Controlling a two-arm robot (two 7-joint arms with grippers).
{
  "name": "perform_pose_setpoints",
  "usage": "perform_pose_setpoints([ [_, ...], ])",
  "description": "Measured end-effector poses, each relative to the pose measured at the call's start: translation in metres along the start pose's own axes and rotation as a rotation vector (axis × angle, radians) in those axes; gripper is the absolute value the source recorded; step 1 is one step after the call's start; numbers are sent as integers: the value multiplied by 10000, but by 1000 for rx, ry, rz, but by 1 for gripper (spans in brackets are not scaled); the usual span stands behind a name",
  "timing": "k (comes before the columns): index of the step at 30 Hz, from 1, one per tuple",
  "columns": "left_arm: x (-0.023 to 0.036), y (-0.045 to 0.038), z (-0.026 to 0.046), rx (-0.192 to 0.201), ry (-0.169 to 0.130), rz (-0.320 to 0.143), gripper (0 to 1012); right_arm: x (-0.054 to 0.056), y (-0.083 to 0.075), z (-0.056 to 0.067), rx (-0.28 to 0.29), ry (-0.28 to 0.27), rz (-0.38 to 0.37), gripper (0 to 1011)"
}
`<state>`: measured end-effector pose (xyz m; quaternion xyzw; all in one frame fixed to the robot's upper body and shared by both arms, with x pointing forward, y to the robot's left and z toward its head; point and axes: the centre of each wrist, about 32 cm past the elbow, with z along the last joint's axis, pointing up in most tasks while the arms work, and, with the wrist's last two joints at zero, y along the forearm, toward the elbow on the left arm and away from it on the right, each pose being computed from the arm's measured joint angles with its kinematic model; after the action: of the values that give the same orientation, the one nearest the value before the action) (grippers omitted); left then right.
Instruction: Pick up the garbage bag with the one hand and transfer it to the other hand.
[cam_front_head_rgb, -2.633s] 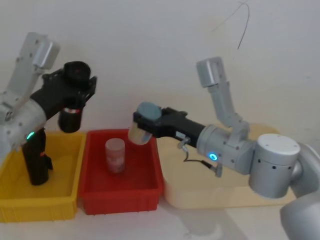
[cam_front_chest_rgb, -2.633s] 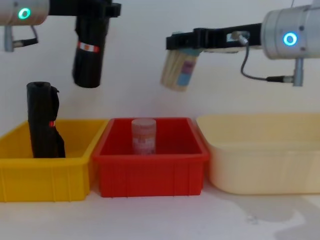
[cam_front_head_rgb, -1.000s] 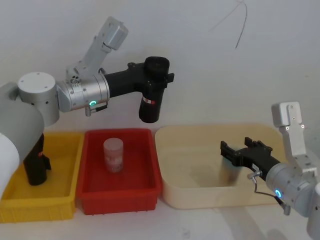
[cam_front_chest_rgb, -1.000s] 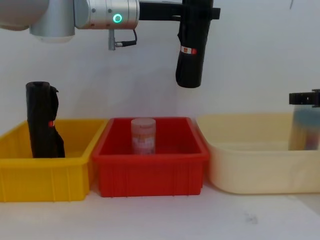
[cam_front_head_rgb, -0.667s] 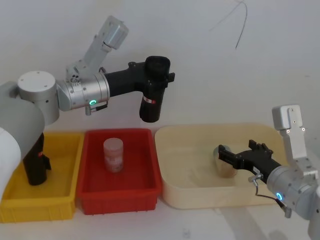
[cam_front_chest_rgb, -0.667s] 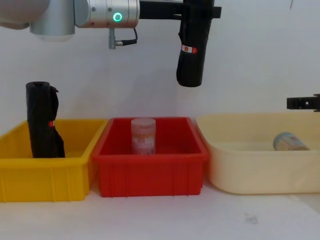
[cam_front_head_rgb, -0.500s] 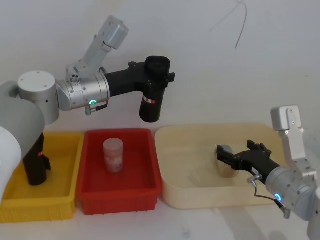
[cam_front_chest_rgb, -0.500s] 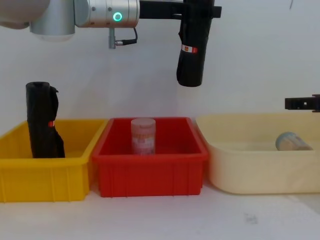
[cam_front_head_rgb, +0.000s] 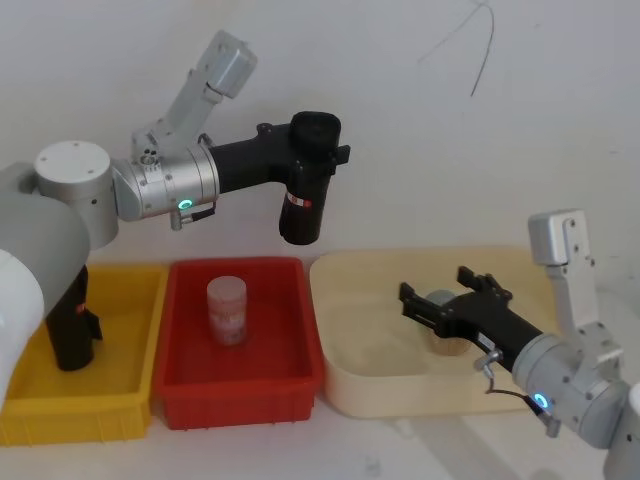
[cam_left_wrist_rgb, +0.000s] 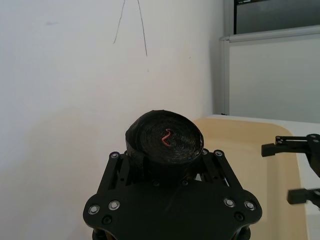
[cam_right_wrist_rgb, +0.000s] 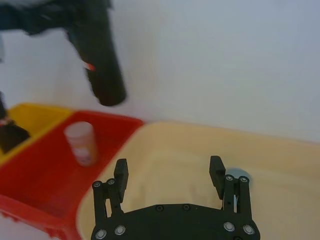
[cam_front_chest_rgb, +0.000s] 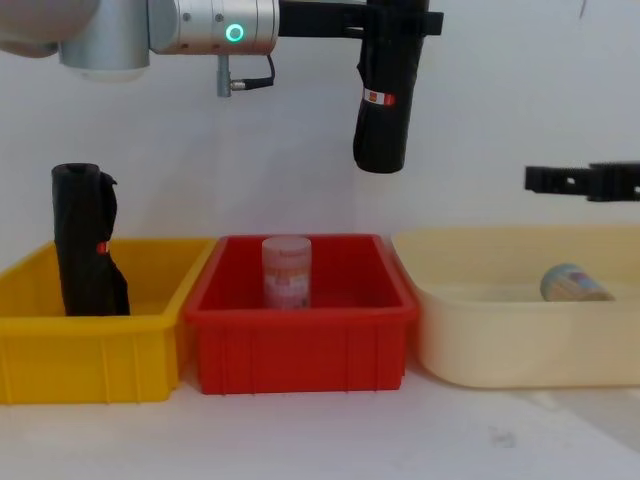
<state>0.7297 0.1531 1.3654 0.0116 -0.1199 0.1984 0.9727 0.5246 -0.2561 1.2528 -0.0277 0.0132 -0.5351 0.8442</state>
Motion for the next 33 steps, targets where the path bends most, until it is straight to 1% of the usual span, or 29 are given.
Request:
perform_pose_setpoints([
  [1,0,0,0,0,0,0,507,0,0,0,0,0,0,1001],
  [3,0,0,0,0,0,0,507,-52,19,0,38,7,42,1001],
  [5,1,1,1,0,0,0,507,-88,37,2,61,10,64,1001],
  [6,1,1,1,0,0,-1,507,-132,64,10,86,12,85,1001],
  [7,1,1,1,0,0,-1,507,-132,64,10,86,12,85,1001],
  [10,2,3,0,0,0,0,507,-245,150,21,142,17,119,1001],
  [12,2,3,0,0,0,0,507,-299,193,22,161,21,128,1001],
  [13,2,4,0,0,0,0,507,-359,241,28,182,21,136,1001],
  [14,2,3,0,0,0,0,507,-359,241,28,182,21,136,1001],
  [16,2,3,-1,0,0,-1,507,-417,298,30,200,18,132,1001],
  [17,1,2,0,0,0,-1,507,-472,345,30,211,18,129,1001],
  [18,1,2,-1,0,0,-1,507,-494,366,35,217,15,124,1001],
  [19,1,2,0,0,0,-1,507,-515,387,39,221,14,119,1001],
  [22,1,1,0,0,0,-1,507,-631,503,52,230,10,94,1001],
  [23,1,2,0,0,0,-1,507,-631,503,52,230,10,94,1001],
  [24,1,0,1,0,0,-2,507,-670,548,59,230,7,81,1001],
  [26,1,1,2,0,-1,-2,507,-712,601,62,226,6,70,1001],
  [28,1,0,2,0,-1,-2,507,-787,702,76,216,1,43,1001],
  [29,2,1,2,0,-1,-2,507,-787,702,76,216,1,43,1001],
  [33,2,1,3,0,-1,-1,507,-884,841,94,188,-10,13,1001],
])
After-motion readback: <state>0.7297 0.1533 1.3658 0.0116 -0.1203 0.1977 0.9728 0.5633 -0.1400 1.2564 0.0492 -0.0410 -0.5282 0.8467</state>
